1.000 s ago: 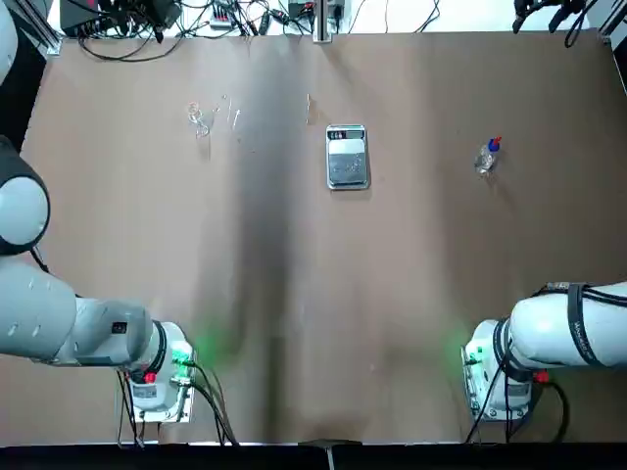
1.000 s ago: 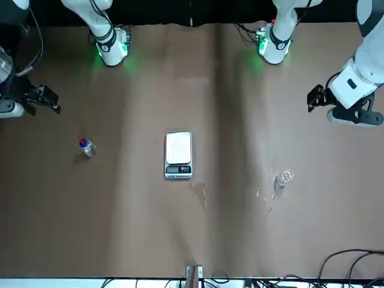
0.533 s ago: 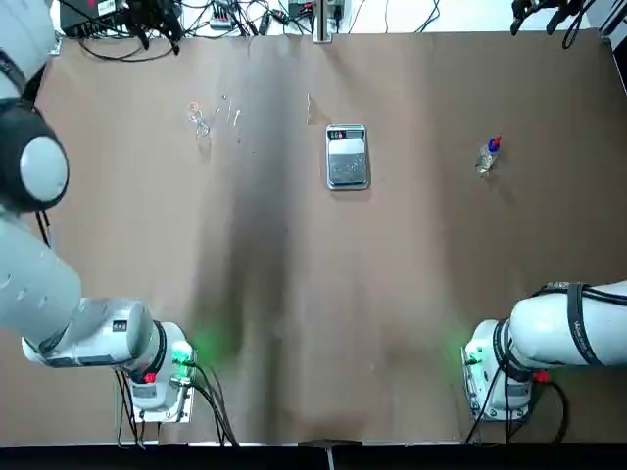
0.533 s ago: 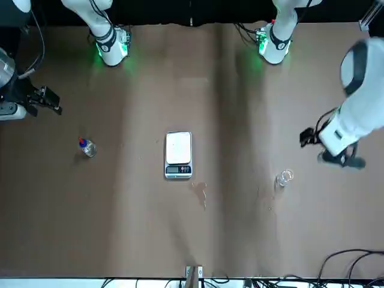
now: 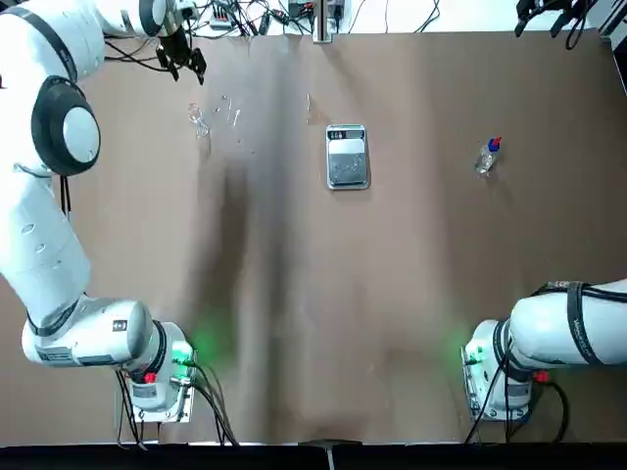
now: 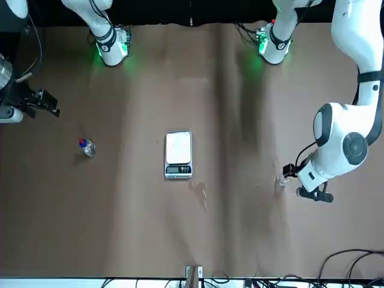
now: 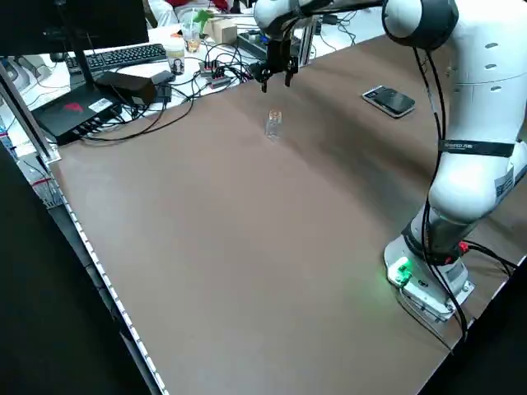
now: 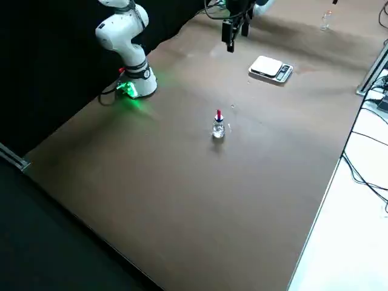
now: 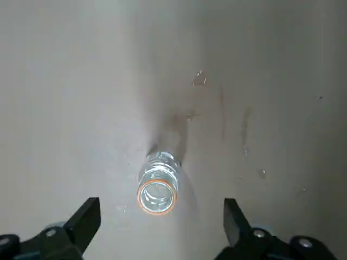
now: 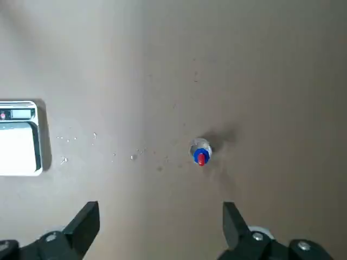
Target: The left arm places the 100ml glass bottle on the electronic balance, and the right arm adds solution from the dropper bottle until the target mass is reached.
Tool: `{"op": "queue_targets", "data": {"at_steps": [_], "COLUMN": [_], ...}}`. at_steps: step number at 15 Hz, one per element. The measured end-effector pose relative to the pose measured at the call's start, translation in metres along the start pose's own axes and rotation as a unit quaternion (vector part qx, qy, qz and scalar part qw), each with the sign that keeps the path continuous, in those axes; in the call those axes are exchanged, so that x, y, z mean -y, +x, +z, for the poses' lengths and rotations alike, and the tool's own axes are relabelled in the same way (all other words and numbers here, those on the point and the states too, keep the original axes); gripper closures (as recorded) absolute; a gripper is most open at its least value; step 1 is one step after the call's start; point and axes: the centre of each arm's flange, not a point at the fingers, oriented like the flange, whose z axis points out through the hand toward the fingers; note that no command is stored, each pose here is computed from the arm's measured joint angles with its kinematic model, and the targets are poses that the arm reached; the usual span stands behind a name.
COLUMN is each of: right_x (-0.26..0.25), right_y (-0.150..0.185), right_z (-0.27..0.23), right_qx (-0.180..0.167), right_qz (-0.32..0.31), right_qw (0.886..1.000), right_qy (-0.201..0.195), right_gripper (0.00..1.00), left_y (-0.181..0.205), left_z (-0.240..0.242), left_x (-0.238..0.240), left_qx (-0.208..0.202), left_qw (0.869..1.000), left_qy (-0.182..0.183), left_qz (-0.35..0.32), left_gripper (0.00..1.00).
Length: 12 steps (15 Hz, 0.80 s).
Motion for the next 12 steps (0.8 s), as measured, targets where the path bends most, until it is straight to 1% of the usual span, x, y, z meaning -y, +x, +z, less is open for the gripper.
{"op": "queue_targets", "data": {"at_steps": [3, 5, 7, 8, 9, 10, 11, 12], "right_x": [-0.015, -0.019, -0.019, -0.024, -0.029, -0.035, -0.041, -0.049], "right_y": [0.006, 0.009, 0.01, 0.01, 0.011, 0.012, 0.013, 0.014], "right_z": [0.017, 0.026, 0.034, 0.046, 0.054, 0.065, 0.077, 0.089], "right_qx": [0.018, 0.027, 0.035, 0.043, 0.045, 0.051, 0.057, 0.058], "right_qz": [0.014, 0.017, 0.017, 0.022, 0.026, 0.031, 0.036, 0.043], "right_qw": [1.0, 0.999, 0.999, 0.999, 0.999, 0.998, 0.998, 0.997], "right_qy": [0.001, 0.002, 0.002, 0.002, 0.002, 0.003, 0.004, 0.004], "right_gripper": [0.0, 0.0, 0.0, 0.0, 0.01, 0.03, 0.09, 0.11], "left_y": [0.0, 0.0, -0.003, -0.012, -0.019, -0.023, -0.026, -0.027], "left_z": [0.02, 0.028, 0.04, 0.064, 0.077, 0.086, 0.091, 0.092], "left_x": [0.001, 0.003, 0.011, 0.024, 0.03, 0.032, 0.031, 0.029], "left_qx": [0.014, 0.018, 0.015, 0.005, 0.002, 0.0, -0.001, -0.001], "left_qw": [1.0, 1.0, 1.0, 1.0, 1.0, 1.0, 1.0, 1.0], "left_qy": [-0.003, 0.004, 0.018, 0.019, 0.018, 0.017, 0.016, 0.015], "left_qz": [-0.001, 0.003, 0.008, 0.002, -0.001, -0.003, -0.004, -0.003], "left_gripper": [0.0, 0.0, 0.0, 0.0, 0.0, 0.0, 0.0, 0.0]}}
